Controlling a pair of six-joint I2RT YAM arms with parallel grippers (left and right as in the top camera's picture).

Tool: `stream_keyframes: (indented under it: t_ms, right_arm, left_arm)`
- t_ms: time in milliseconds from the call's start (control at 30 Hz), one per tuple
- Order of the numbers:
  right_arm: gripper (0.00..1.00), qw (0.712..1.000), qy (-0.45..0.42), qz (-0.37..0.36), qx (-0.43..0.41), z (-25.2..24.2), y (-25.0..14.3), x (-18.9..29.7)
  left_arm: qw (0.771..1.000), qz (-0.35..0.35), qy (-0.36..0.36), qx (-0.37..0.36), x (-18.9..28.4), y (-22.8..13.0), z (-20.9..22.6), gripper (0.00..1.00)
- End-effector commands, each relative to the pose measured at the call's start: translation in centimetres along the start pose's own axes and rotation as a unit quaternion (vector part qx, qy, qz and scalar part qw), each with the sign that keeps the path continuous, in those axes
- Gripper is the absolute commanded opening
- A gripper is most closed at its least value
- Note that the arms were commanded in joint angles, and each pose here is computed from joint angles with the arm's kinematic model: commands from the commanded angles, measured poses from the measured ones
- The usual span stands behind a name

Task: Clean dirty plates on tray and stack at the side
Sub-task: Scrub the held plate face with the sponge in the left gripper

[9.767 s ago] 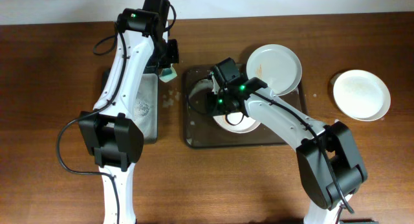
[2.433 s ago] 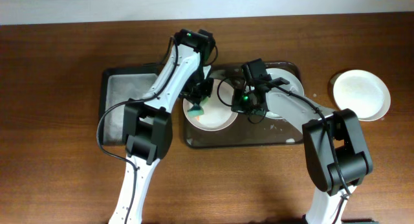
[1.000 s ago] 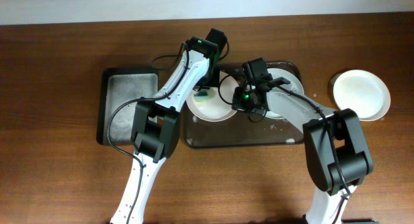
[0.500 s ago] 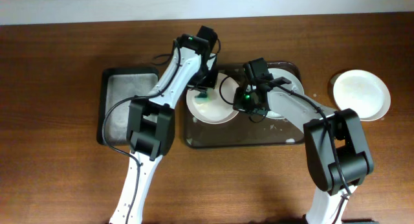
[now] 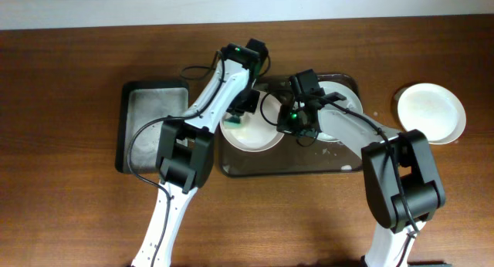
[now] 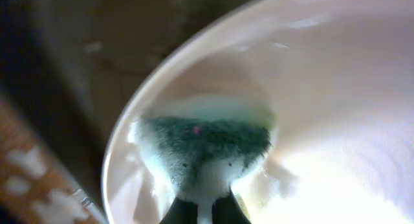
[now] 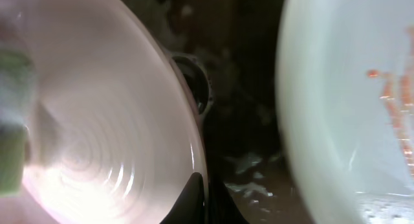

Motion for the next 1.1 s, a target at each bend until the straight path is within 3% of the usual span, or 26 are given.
stream_keyframes:
  t_ms: [0,67,233,433,567,667,767,867,1067]
  right_arm:
    - [0.04,1.0,-0.013,0.01,0.009,-0.6,-0.5,-0.6]
    - [0.04,1.0,-0.013,0.01,0.009,-0.6,-0.5,-0.6]
    - [0.04,1.0,-0.013,0.01,0.009,-0.6,-0.5,-0.6]
    - [0.04,1.0,-0.013,0.01,0.009,-0.6,-0.5,-0.6]
    - [0.04,1.0,-0.013,0.01,0.009,-0.6,-0.5,-0.6]
    - [0.04,1.0,-0.013,0.01,0.009,-0.6,-0.5,-0.6]
    - [0.04,1.0,-0.013,0.01,0.009,-0.6,-0.5,-0.6]
    - [0.04,1.0,-0.013,0.01,0.009,-0.6,-0.5,-0.6]
    - [0.04,1.0,-0.013,0.01,0.009,-0.6,-0.5,-0.6]
  left_arm:
    - [0.984,0.052,-0.138,-0.101,-1.9,-1.5,-3.7,0.0]
    - [0.983,0.053,-0.141,-0.109,-1.8,-1.6,-3.7,0.0]
    - [0.956,0.065,-0.232,-0.17,-1.0,-2.5,-5.3,0.0]
    - [0.959,0.077,-0.234,-0.14,-1.0,-2.3,-3.5,0.0]
    - [0.993,0.084,-0.079,0.03,-2.2,-1.4,1.5,0.0]
    - [0.987,0.07,0.06,0.131,-2.3,-1.4,5.6,0.0]
    - [0.975,0.044,0.135,0.172,-2.0,-1.2,7.6,0.0]
    - [0.967,0.005,0.161,0.196,-1.9,-0.2,8.2,0.0]
    - [0.972,-0.047,0.127,0.19,-2.1,1.7,5.8,0.0]
Point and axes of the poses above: each gripper's point midway between its finger pads, its own x axis back along the fingers, its own z axis along the line the jaws close on, y = z × x, the point moved 5 cm from there along x, back along the fingers, and after that the axes turned 8 degrees about x, right-handed, at the moved point
